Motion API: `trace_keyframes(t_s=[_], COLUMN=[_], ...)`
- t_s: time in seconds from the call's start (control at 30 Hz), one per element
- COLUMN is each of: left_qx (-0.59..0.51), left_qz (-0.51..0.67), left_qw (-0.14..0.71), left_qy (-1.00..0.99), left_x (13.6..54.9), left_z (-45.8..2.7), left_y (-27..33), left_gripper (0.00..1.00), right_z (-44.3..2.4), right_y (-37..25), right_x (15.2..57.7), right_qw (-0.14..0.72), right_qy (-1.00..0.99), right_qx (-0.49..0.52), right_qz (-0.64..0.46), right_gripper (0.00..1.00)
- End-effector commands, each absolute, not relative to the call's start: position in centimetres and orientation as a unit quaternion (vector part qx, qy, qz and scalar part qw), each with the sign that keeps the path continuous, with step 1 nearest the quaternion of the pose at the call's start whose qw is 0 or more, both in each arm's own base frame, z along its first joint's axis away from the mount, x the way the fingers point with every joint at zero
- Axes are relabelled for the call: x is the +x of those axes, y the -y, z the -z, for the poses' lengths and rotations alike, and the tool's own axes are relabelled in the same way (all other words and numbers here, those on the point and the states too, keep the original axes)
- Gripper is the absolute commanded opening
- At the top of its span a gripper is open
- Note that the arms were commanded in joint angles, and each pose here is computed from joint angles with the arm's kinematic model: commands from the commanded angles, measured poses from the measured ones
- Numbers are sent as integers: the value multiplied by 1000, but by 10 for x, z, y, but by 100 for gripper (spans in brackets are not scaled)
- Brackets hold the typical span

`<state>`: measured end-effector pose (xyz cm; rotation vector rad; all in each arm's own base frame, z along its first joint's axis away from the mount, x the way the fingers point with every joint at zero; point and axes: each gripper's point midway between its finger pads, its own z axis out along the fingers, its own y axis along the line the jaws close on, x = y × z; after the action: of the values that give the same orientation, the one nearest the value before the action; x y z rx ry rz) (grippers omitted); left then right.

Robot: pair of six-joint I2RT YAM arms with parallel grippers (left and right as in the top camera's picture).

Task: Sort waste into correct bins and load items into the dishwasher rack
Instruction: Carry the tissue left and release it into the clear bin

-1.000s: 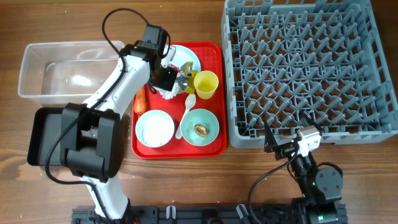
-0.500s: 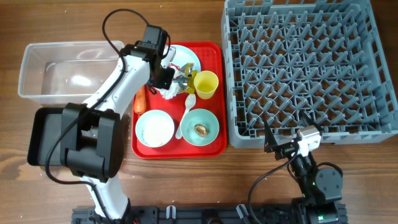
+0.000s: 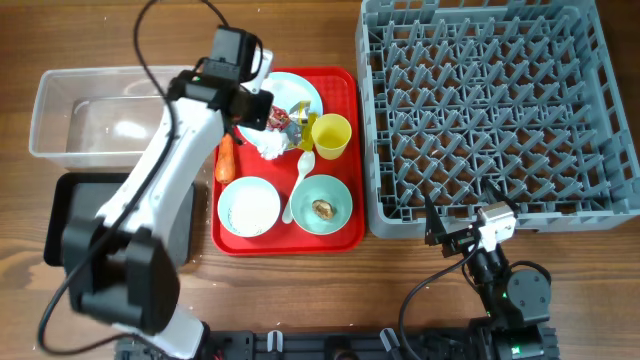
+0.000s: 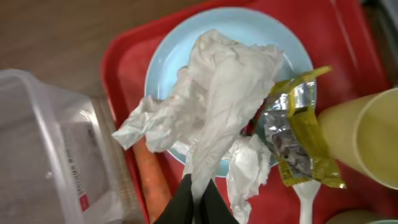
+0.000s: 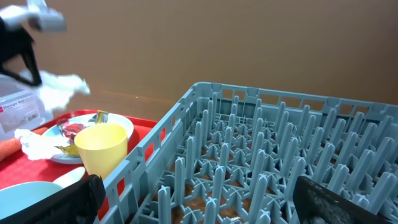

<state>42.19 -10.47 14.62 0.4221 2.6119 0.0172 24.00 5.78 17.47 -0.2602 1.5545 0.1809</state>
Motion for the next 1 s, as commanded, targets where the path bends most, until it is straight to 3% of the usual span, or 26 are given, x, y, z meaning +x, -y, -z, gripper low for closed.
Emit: trace_keyframes(t_s=[0.0,0.2,0.37,0.63,0.97], left_qx=[143,14,-145,-333,-408], left_qz=[-9,-76,-90,-104,-46], left_qw=[275,333,349,274,234], left_qy=[-951,-940,-921,-896,-882], left_x=[423,429,426,379,386], left_z=[-170,-207,-225,-200,-139], left_y=[103,60,-17,-141,-205], left_gripper=[4,4,4,4,4], right_z=[-176,-176,-176,-176,-176], right_y=[-54,-54,-54,-54,-54], right_x=[241,241,241,241,241], right_qw=[705,705,705,705,705], right_qy=[-696,-696,-696,-696,-696], right_qx=[-113,-113,-113,-113,-113], right_qz=[-71,-71,-71,-71,-71], right_gripper=[100,100,100,100,100])
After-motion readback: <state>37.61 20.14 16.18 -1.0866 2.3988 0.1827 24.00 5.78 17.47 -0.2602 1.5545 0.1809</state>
